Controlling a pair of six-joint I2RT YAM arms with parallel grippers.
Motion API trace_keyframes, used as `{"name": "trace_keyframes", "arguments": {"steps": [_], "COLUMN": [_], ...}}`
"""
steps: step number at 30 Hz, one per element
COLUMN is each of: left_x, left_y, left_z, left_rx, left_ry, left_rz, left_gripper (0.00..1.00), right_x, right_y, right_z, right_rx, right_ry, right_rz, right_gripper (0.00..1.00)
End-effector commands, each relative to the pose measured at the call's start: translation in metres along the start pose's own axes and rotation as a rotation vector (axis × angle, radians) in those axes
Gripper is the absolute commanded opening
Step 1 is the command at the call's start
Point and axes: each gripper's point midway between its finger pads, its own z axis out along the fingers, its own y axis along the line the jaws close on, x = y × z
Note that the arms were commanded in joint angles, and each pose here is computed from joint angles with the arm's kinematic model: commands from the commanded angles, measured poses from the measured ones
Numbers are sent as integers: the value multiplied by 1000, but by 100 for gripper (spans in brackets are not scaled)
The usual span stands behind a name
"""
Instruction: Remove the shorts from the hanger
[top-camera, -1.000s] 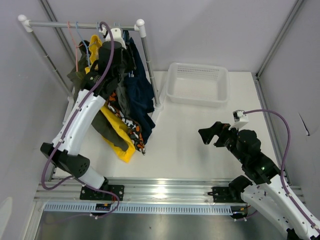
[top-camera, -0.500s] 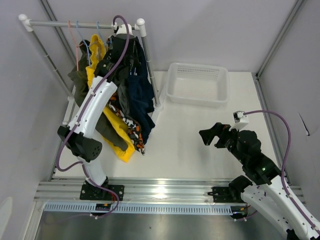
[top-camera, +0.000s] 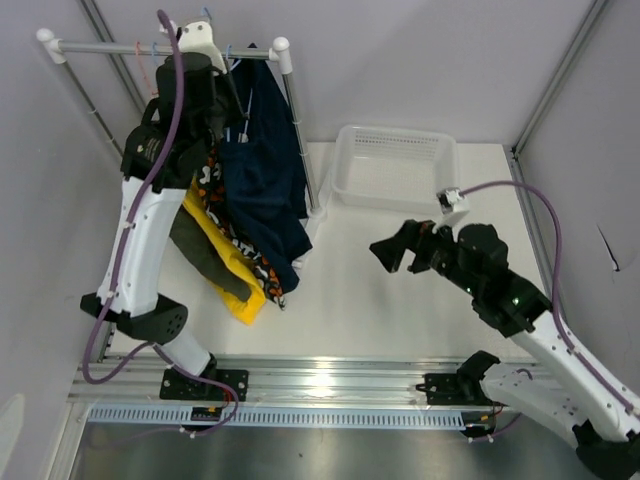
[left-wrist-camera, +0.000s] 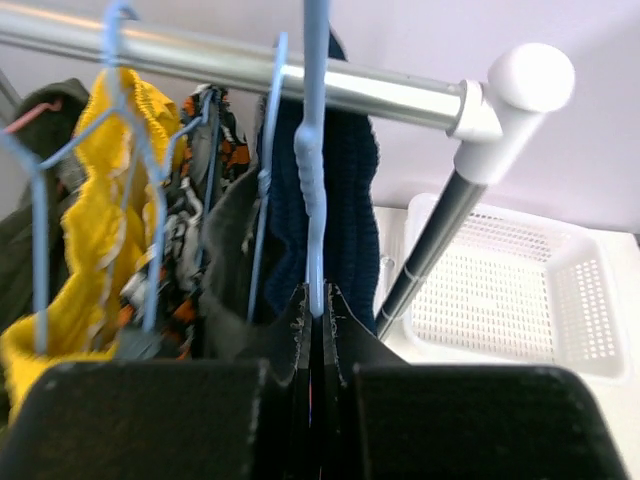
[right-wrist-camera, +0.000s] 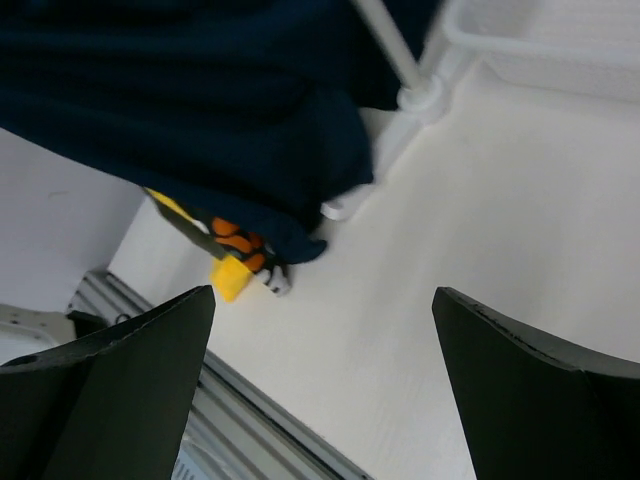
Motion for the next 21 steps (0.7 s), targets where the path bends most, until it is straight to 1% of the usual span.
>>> {"name": "trace_keyframes", "arguments": {"steps": [1,3,4,5,6,7,8,10,11,12,13,14,16,17,21], "left_x": [-45,-38,-34,-33,-30,-26,-24,-23,-24,-21,-21,-20,-15,-14,-5], "left_y": [0,-3,-6,-6,-7,-7,-6,-6,-5,-4,-3,-1,2,4,0], "left_z": [-43,-40,-41,-41,-40,-38,-39,-40,-41,-39,-39,-38,-35,-34,-30], "left_rx": [71,88,105,107,109,107,105,102,98,89,83,65,45,30,34], "left_ry": [-143,-131,-119,-119,-112,-104,-101,-98,-100,-91,-91,-88,-75,-73,-44], "left_rz": [-61,-70,-78,-82,-89,-90,-93,-108,-113,-121,-127,-131,-144,-148,-171], "left_gripper": [0,0,0,0,0,0,0,0,0,0,0,0,0,0,0], "right_x": [-57,-64,-46,-64,-61,-41,-51,-45,-31,-35,-35,-17,-21,-8,-4], "right_y": [73,97,115,139,155,173,194,212,225,237,240,251,262,268,273], "right_z": [9,19,39,35,40,56,55,64,74,75,79,86,91,96,109], "right_rx": [-167,-167,-140,-158,-165,-163,-194,-201,-213,-222,-204,-206,-183,-174,-120], "right_ry": [-97,-93,-47,-80,-74,-35,-62,-60,-41,-58,-69,-46,-74,-62,-115], "right_rz": [-90,-127,-179,-193,-214,-255,-244,-246,-252,-248,-252,-272,-274,-291,-300], "right_gripper": [99,100,100,99,99,100,99,99,99,99,99,100,99,99,100]}}
